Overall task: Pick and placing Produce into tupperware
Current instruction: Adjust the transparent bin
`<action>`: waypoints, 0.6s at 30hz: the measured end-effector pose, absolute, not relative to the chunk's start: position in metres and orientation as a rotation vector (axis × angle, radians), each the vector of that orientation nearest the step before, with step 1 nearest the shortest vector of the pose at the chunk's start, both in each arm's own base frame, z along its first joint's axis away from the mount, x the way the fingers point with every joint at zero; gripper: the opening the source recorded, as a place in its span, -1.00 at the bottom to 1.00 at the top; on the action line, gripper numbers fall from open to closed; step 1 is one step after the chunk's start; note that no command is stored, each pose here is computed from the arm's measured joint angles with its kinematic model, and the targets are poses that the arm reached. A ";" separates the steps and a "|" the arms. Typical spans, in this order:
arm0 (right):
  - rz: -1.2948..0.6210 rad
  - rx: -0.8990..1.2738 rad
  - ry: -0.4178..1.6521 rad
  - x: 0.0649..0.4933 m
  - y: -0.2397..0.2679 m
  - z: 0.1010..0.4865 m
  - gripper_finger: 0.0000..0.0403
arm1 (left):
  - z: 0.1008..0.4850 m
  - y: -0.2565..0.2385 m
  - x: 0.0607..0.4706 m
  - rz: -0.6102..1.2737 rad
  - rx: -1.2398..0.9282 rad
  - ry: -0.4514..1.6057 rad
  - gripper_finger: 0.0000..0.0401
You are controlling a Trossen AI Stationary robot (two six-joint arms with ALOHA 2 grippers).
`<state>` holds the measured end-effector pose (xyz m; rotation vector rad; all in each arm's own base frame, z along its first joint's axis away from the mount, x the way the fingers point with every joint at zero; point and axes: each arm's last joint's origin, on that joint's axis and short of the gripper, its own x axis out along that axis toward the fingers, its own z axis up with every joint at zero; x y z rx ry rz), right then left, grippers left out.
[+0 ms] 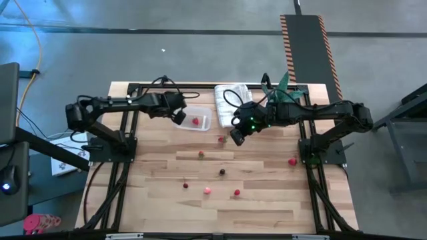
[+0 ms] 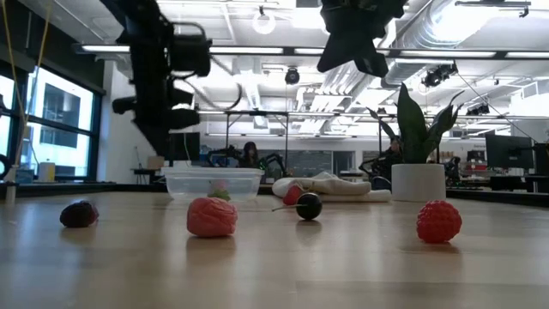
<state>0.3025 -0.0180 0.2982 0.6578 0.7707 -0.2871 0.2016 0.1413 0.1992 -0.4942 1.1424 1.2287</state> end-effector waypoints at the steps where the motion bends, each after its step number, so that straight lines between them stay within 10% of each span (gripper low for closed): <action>1: -0.284 0.655 0.771 0.303 -0.017 0.298 -1.00 | 0.196 0.143 0.198 1.233 -0.510 1.159 -0.99; 18: -0.274 0.647 0.775 0.303 -0.014 0.298 -1.00 | 0.178 0.141 0.200 1.079 -0.688 1.091 -1.00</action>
